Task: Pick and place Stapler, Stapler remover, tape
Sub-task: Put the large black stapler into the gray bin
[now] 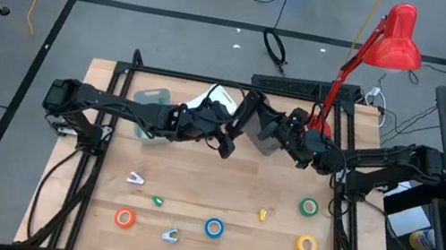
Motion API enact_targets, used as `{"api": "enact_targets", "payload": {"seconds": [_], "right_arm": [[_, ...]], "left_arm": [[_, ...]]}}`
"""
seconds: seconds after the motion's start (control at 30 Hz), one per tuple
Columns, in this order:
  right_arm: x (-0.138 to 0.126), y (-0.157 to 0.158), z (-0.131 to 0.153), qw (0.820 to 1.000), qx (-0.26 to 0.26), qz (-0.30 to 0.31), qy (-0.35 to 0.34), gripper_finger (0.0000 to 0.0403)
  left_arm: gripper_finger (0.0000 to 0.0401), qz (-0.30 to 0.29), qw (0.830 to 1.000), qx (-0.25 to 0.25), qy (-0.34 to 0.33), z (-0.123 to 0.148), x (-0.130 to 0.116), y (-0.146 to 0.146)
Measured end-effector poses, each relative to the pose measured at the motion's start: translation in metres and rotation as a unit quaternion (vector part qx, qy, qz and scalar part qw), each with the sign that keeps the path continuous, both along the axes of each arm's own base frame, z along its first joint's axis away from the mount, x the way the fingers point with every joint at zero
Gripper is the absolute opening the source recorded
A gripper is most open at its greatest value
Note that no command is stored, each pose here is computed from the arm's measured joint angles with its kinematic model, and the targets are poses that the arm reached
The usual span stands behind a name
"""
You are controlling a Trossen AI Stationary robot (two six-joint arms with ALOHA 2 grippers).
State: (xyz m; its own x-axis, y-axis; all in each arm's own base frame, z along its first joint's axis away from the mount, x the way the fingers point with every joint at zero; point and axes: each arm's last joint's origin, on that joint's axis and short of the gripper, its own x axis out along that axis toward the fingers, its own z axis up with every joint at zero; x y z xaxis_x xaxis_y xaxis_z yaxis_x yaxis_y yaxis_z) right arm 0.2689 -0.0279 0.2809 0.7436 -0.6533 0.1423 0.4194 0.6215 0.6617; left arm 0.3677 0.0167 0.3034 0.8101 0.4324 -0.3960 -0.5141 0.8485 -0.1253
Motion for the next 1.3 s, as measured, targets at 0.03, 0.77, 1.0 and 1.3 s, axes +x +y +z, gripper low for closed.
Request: {"api": "enact_targets", "payload": {"seconds": [0.03,0.77,1.0,1.3], "right_arm": [[0.0,0.0,0.0,1.0,0.0,0.0,0.0,0.0086],[0.001,0.0,0.0,0.999,-0.029,0.017,0.021,0.0155],[0.001,-0.002,0.001,0.999,-0.032,0.028,0.019,0.0199],[0.001,-0.002,0.001,0.999,-0.031,0.028,0.018,0.0219]], "left_arm": [[0.0222,-0.001,1.0,-0.004,0.001,0.0,0.0,0.001],[0.0162,0.03,0.998,-0.045,0.027,0.003,-0.017,-0.002],[0.0162,0.09,0.99,-0.081,0.076,0.015,-0.053,-0.002],[0.0162,0.236,0.944,-0.159,0.17,0.02,-0.12,0.0]]}}
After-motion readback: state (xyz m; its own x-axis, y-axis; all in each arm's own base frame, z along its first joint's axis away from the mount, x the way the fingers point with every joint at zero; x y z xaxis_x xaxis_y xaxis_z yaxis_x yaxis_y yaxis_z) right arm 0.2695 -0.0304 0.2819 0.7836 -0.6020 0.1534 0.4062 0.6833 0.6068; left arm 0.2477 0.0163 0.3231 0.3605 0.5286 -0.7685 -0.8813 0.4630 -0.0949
